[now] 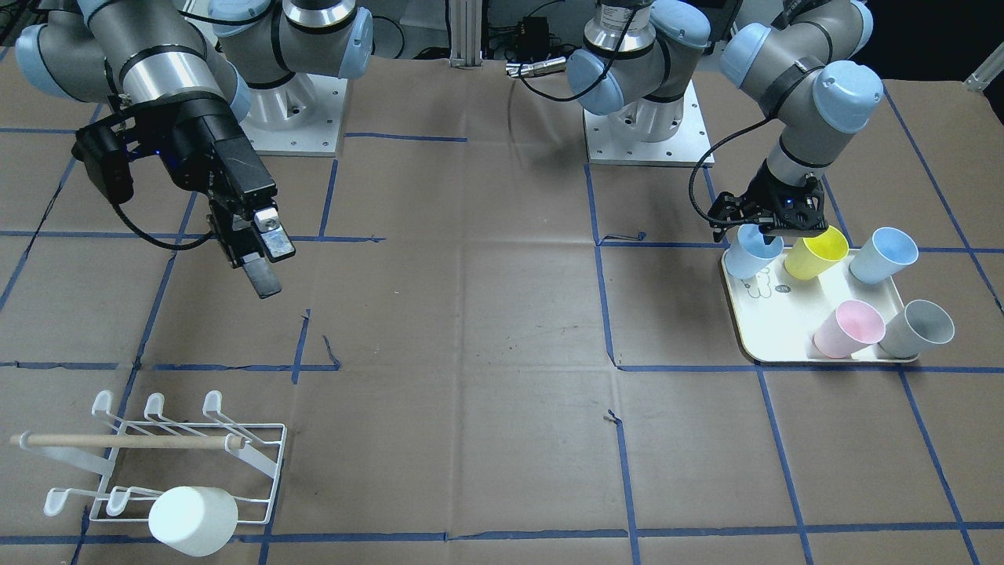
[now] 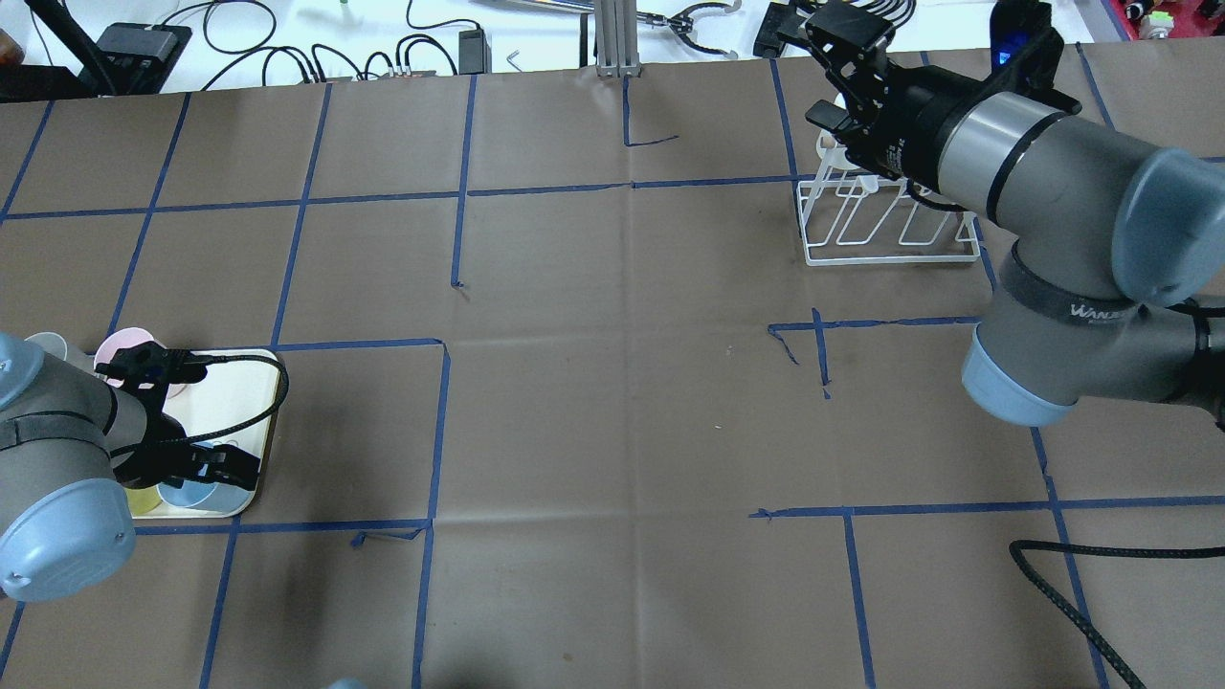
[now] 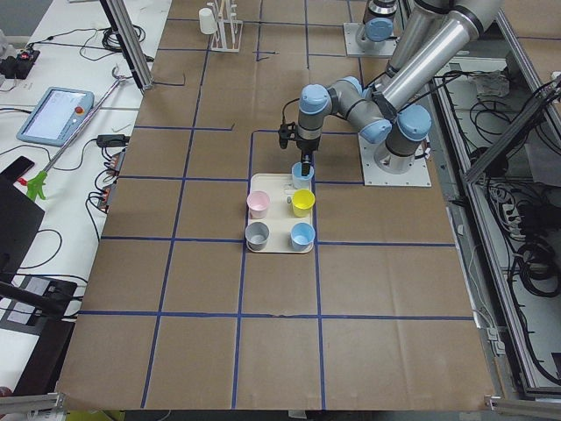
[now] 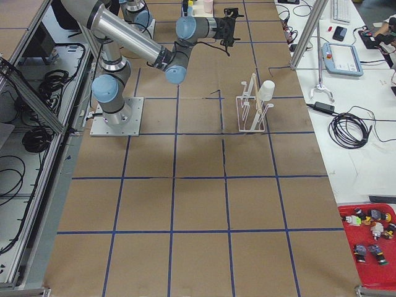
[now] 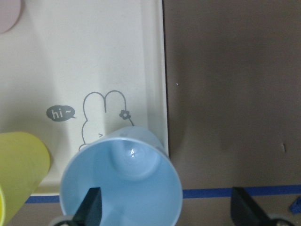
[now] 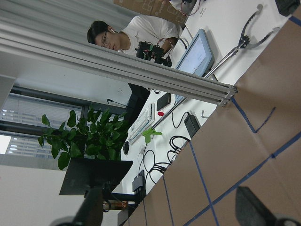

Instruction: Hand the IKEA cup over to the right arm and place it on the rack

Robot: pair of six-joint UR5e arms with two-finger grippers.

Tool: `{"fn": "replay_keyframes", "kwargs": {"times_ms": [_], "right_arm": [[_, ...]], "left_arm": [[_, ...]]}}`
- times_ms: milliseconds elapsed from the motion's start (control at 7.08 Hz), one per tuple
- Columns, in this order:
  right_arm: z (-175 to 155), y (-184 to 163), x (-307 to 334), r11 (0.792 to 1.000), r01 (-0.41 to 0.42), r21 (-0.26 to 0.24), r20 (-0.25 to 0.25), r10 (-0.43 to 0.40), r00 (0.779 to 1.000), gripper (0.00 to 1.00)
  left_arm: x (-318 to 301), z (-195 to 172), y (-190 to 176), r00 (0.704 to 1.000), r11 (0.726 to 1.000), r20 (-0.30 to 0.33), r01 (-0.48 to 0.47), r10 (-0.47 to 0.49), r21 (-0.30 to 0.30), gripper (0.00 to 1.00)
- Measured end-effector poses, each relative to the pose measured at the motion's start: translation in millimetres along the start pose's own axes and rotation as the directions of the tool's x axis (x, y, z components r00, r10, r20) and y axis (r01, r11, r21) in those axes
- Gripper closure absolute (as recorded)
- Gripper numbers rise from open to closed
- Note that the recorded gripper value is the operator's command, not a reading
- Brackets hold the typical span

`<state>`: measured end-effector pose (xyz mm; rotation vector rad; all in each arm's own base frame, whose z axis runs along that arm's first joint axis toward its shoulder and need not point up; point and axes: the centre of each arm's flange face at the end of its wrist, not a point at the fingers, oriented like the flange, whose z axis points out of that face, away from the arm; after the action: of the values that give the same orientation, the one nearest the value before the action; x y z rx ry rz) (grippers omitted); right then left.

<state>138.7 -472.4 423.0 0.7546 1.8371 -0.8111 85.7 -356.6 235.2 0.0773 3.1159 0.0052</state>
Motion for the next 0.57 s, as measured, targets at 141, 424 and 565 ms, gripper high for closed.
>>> {"fn": "replay_keyframes", "kwargs": {"times_ms": [141,424,565], "right_arm": [[-1.7,10.6,-4.4,0.996,-0.085,0.029,-0.010,0.085,0.996,0.00],[-6.4,12.9,-8.1,0.980,-0.162,0.117,-0.024,0.166,0.986,0.00],[-7.4,13.1,-8.8,0.977,-0.170,0.129,-0.028,0.175,0.984,0.00]], "left_arm": [[-0.8,0.9,-0.9,1.000,1.000,-0.002,0.001,-0.001,-0.003,0.91],[-2.5,2.3,-2.9,1.000,1.000,-0.006,0.005,-0.005,-0.008,1.00],[-4.3,-0.3,-5.5,1.000,1.000,-0.004,0.006,-0.006,-0.002,1.00]]}}
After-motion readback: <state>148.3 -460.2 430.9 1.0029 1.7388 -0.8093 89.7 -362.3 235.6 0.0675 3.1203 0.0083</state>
